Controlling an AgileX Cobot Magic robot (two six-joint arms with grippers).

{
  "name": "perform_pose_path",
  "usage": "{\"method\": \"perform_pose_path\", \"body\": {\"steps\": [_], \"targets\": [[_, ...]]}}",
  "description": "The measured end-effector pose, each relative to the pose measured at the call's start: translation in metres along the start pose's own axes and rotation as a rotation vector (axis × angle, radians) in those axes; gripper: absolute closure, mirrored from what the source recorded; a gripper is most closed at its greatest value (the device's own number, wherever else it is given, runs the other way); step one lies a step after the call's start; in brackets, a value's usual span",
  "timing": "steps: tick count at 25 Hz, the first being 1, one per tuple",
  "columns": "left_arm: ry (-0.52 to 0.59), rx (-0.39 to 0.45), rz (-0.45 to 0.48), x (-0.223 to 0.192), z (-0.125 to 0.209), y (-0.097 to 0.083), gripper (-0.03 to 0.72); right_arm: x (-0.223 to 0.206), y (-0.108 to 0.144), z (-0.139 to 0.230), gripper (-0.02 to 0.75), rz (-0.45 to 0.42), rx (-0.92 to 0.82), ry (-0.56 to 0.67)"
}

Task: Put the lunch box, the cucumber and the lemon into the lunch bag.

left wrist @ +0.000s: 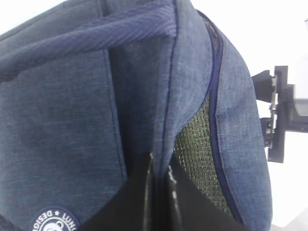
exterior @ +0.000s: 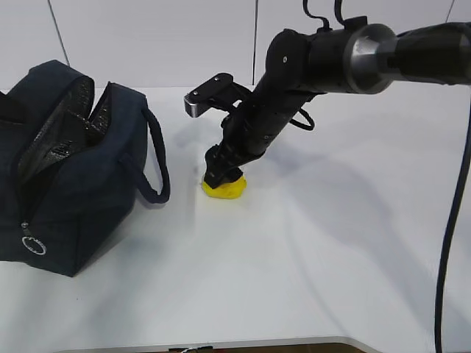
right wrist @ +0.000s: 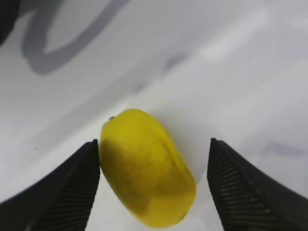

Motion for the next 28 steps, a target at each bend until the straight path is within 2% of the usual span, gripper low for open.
{"method": "perform_pose_path", "body": {"steps": [8, 15, 22, 28], "targets": [[0.0, -0.005, 0.0, 0.0, 0.0, 0.0, 0.705, -0.015, -0.002, 0.009, 0.187, -0.002, 0.02, 0.041], [0.0, -0.008, 0.0, 0.0, 0.0, 0.0, 0.705, -0.013, -0.002, 0.006, 0.311, -0.006, 0.027, 0.04], [-0.001, -0.008, -0.002, 0.0, 0.0, 0.0, 0.705, 0.019, 0.008, -0.02, 0.325, -0.081, 0.035, 0.045], [-0.001, -0.008, -0.002, 0.0, 0.0, 0.0, 0.705, 0.057, 0.015, -0.053, 0.327, -0.115, 0.027, -0.033]]}}
Point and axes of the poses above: a point on each arm's last joint axis where the gripper is mounted, x pointing back along that axis away from the gripper, y along the wrist's bending axis when the last joint is at zero, z = x × y, the point moved 4 cm from there along -x, pointing out along that axis toward the gripper, and after that the axes turned 11 degrees about -x, right-handed, at the moved point
